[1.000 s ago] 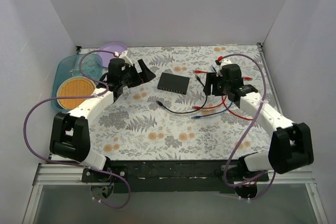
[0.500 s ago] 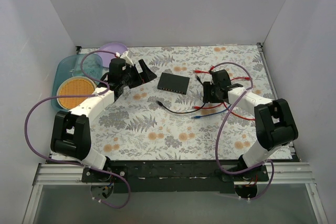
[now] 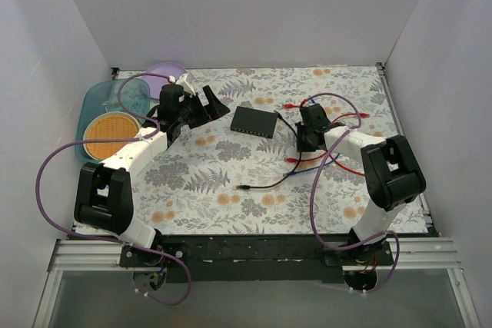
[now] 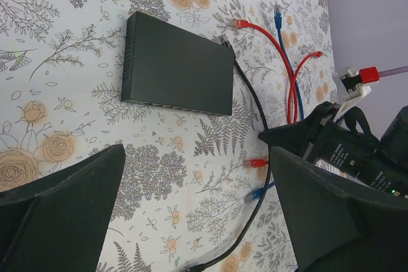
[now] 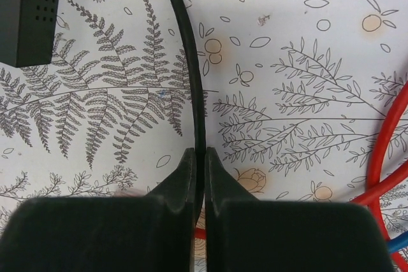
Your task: Insert the plug into the switch port
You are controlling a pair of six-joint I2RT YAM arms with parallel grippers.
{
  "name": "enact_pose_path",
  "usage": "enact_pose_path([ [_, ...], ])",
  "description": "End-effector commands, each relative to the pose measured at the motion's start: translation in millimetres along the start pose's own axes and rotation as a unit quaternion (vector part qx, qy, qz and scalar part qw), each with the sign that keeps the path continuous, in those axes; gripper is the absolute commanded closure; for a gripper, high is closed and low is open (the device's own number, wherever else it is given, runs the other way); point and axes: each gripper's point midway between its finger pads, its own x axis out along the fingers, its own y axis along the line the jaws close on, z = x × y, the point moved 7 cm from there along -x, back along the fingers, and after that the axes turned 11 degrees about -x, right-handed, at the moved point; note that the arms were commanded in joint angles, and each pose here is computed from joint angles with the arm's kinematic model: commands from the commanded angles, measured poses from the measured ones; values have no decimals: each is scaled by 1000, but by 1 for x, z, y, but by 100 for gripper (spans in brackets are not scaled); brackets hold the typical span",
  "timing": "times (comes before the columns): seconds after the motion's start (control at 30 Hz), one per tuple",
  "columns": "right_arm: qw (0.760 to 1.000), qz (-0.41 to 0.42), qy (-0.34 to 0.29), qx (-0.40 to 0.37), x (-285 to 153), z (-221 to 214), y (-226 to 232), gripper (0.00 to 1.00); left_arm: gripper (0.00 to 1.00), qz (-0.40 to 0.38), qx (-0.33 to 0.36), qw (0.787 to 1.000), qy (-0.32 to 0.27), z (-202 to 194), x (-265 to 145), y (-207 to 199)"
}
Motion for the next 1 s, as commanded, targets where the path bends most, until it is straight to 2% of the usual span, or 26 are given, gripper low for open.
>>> enact_pose_path([
  [0.0,998,19,-67,4,-29,28,8,99,2,-25,11,1000,-16,12,-9,-18],
  [0.17,988,40,-147,-8,-80,60,13,99,2,-54,-7,999,4,8,-12,-26],
  [0.2,986,40,-160,-15,-89,66,13,99,2,-79,-4,997,-3,12,-12,-34],
  [0.33,976,68,-203,-49,-122,77,31,99,2,-162,-13,986,43,1,-15,-58],
  [0.57,968,99,-217,-78,-150,78,61,99,2,-219,1,974,57,-10,-20,-93],
  [0.9,961,134,-219,-101,-164,63,93,99,2,-225,-12,973,47,-15,-20,-96],
  [0.97,960,138,-218,-106,-165,62,96,99,6,-219,-13,975,47,-15,-19,-95],
])
